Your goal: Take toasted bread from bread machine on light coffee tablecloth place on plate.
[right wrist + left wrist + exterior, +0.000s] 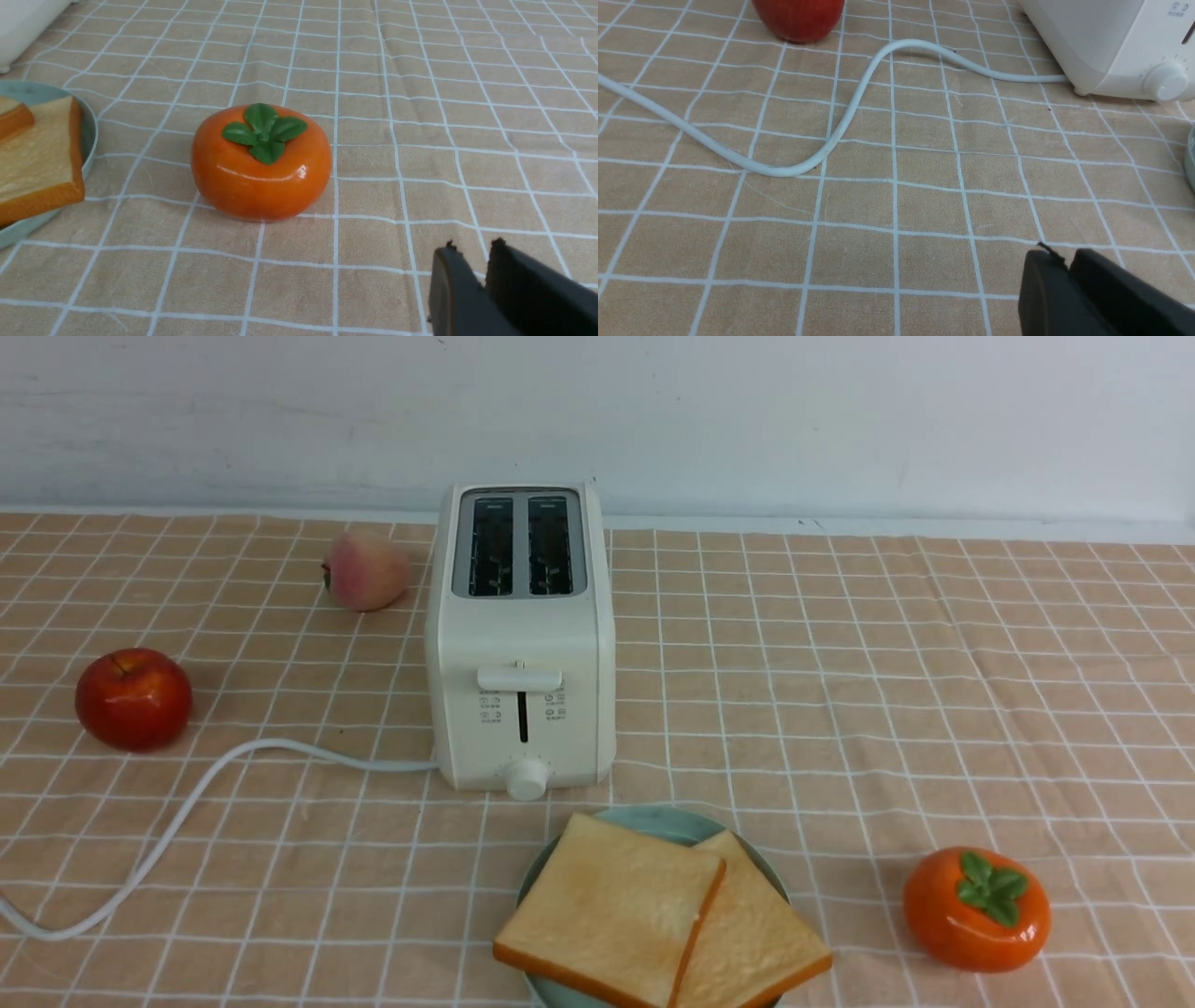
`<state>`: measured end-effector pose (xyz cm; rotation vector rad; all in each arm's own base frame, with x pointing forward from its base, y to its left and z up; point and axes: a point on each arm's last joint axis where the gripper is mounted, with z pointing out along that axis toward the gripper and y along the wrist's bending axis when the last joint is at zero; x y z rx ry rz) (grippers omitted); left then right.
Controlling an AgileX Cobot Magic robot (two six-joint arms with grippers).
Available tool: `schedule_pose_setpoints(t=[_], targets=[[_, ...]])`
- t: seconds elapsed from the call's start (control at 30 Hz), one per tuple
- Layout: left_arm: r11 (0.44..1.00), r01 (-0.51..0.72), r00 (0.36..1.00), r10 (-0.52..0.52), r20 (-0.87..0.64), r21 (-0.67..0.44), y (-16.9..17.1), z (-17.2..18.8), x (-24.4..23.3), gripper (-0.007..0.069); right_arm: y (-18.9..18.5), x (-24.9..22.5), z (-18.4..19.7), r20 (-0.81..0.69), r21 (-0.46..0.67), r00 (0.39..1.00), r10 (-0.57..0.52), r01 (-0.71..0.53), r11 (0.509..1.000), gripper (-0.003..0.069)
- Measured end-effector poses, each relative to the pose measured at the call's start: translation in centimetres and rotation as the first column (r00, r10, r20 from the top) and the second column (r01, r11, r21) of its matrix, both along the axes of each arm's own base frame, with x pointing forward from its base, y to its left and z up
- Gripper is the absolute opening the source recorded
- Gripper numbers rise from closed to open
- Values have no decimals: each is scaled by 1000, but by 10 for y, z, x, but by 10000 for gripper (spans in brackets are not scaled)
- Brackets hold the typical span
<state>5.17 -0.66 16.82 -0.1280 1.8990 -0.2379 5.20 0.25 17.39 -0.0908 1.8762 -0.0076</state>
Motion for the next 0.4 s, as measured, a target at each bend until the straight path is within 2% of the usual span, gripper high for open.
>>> schedule_pose_setpoints(t=[0.4], targets=[[1000, 0, 1000, 0, 0, 0, 0, 0, 0, 72, 0, 0, 0, 0, 0, 1000, 0, 0, 1000, 127]])
